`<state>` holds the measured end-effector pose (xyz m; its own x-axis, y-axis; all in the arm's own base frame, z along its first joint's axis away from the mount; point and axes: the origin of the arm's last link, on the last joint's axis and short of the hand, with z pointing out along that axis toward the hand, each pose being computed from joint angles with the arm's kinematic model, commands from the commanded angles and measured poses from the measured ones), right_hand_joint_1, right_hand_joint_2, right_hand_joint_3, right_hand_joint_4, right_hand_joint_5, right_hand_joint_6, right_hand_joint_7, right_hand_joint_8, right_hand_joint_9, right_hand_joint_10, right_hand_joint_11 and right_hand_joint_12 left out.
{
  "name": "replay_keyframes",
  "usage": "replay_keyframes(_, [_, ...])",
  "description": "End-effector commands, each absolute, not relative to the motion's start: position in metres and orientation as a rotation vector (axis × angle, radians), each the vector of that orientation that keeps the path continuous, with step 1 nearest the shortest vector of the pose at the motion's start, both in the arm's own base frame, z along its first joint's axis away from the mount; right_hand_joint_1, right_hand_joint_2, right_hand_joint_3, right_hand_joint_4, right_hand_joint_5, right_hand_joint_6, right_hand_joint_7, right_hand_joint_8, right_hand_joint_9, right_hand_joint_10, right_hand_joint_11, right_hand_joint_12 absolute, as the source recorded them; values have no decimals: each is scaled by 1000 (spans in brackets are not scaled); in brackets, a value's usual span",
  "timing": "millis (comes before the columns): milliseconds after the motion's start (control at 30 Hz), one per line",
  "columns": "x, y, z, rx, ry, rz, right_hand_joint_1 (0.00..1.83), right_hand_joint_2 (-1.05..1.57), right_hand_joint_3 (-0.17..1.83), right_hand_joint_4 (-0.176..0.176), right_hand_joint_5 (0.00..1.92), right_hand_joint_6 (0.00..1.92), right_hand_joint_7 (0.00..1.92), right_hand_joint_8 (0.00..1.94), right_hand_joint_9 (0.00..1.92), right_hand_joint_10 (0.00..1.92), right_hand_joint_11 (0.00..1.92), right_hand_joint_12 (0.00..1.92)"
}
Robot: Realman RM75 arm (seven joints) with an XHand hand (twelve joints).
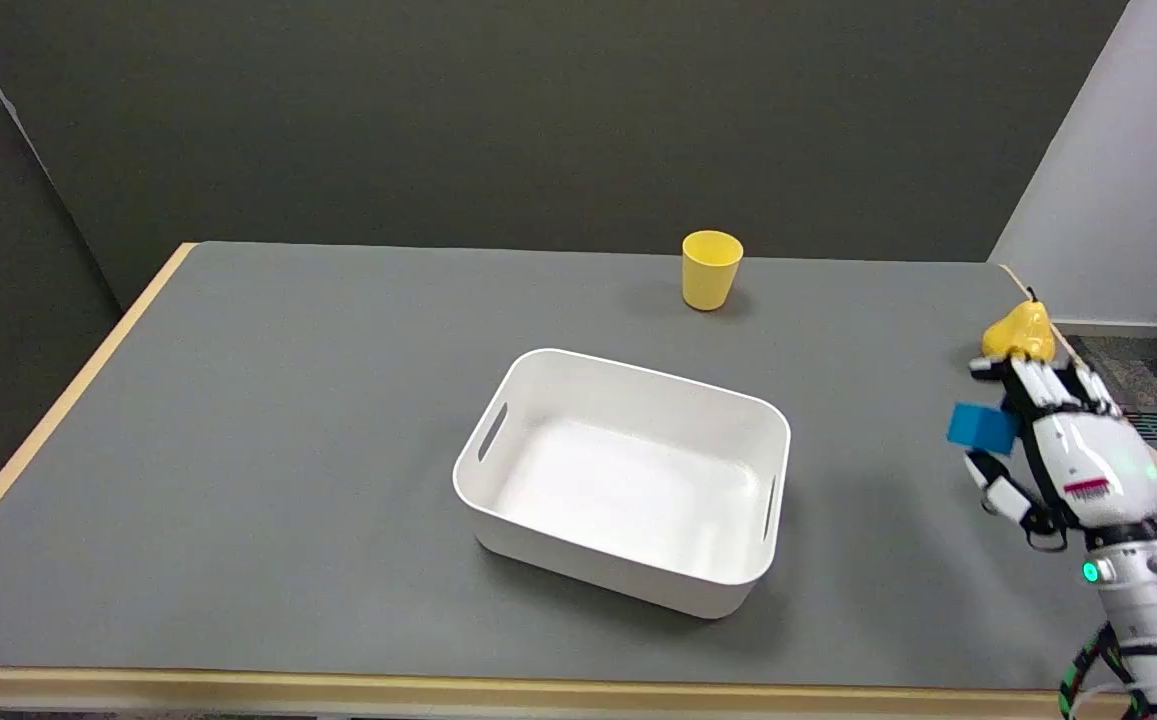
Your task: Place the cube into the box.
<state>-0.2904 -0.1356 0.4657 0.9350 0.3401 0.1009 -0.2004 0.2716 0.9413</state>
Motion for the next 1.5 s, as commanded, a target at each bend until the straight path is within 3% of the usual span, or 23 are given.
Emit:
replay_keyframes(33, [-183,-179,390,1641,425,683,1424,1267,231,-45,180,914,274,1941,590,1724,69,1010])
replay_keyframes(333, [-155,-202,348,1834,484,760,1425,1262,238,-24,188,919,272,1941,597,1722,125,1051])
replay_keyframes(833, [-213,-284,309,1896,-137,872,1425,1259,240,21,162,946,274,1941,602,1714,158,1055])
replay_keyframes(1500, [-236,-274,278,1957,-263,843,1425,1232,285,44,182,966,300,1941,608,1708,147,1043])
